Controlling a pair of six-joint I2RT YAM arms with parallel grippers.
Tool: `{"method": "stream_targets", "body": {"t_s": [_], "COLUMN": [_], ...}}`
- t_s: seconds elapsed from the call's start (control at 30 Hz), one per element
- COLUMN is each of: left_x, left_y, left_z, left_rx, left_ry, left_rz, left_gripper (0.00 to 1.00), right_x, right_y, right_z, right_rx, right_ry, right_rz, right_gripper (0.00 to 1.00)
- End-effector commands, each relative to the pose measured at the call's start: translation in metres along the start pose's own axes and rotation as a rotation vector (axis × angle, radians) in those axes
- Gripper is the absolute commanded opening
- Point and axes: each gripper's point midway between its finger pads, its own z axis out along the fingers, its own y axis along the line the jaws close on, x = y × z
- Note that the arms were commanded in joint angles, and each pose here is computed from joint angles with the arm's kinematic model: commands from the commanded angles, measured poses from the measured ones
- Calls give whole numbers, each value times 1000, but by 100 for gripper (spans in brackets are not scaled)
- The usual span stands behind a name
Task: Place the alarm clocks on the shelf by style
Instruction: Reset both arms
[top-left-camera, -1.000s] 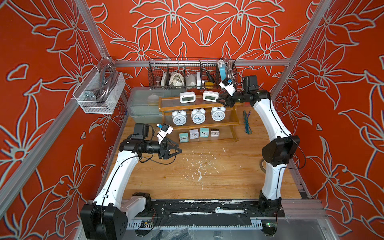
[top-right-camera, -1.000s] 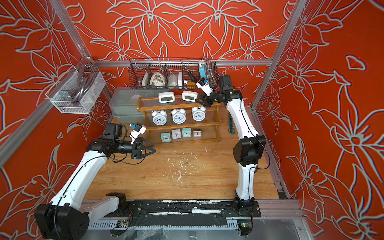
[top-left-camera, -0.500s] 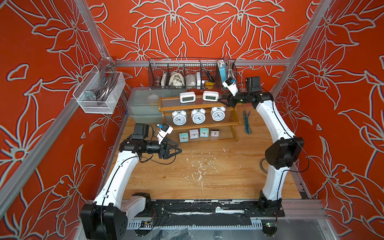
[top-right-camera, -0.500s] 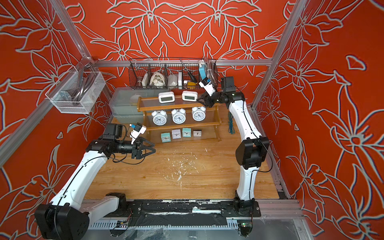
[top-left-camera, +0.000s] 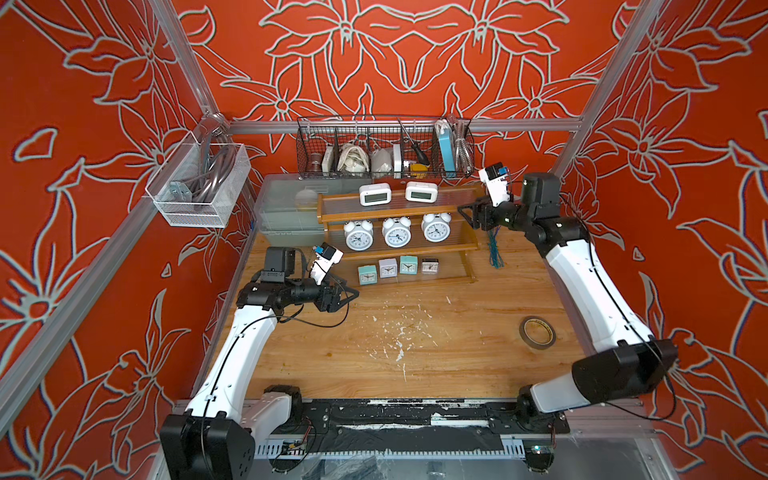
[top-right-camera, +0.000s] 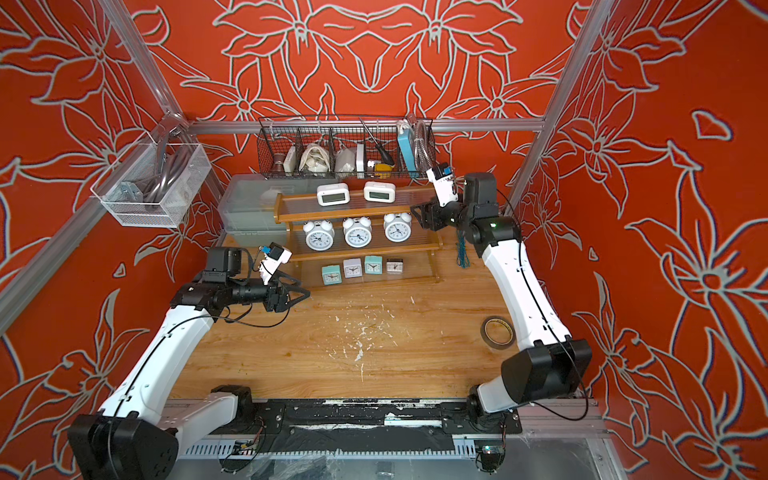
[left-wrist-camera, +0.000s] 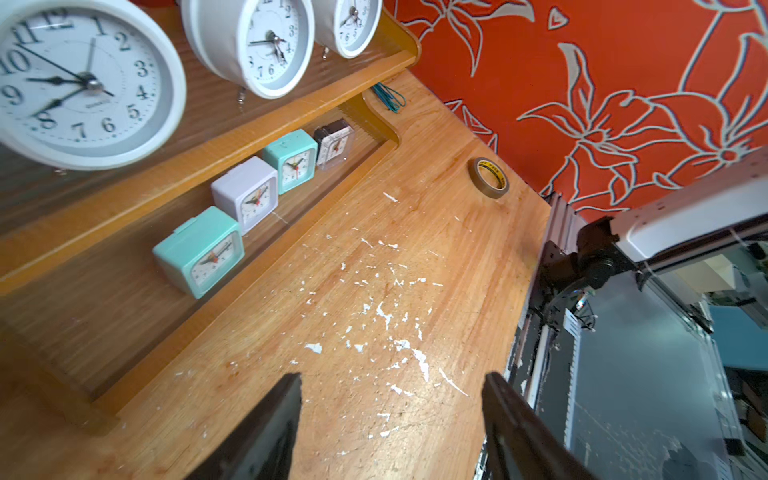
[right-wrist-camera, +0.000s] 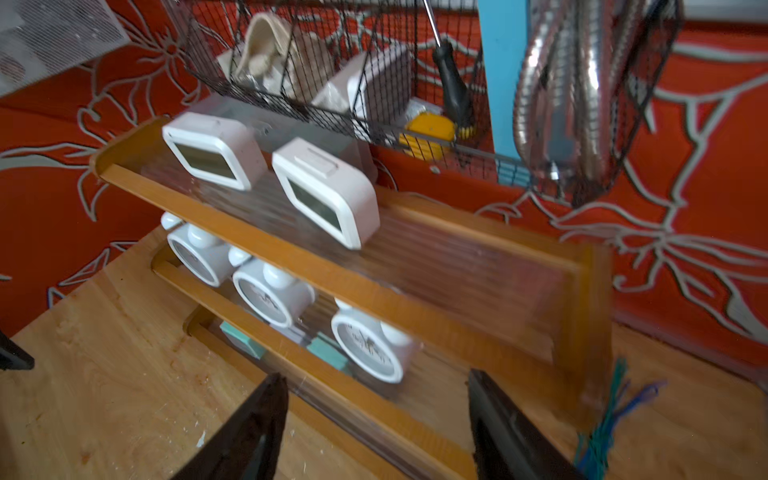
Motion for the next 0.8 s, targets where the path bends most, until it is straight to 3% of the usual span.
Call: {"method": "stream_targets", "body": {"t_s": [0.0,0.27,0.43,0.47,0.77], "left_x": [2,6,10,12,40], "left_y": [17,59,89,95,141], "left_z": [-2,-3,-6,-7,-2], "left_rx": [-97,-285,-416,-445,-626], "left_ry": [-7,-29,-82,-95,-206], "left_rz": [-7,-44,-46,-39,9], "left_gripper": [72,80,89,98,99], "right_x": [28,120,166,174,228], "right_y": [-30,-67,-90,-94,-110], "right_z": [-15,-43,-42,-40,-22], "right_rx": [209,498,628,644,700], "right_ry": [21,53,80,85,120], "right_rz": [79,119,139,139,72], "right_gripper": [81,99,100,100,100]}}
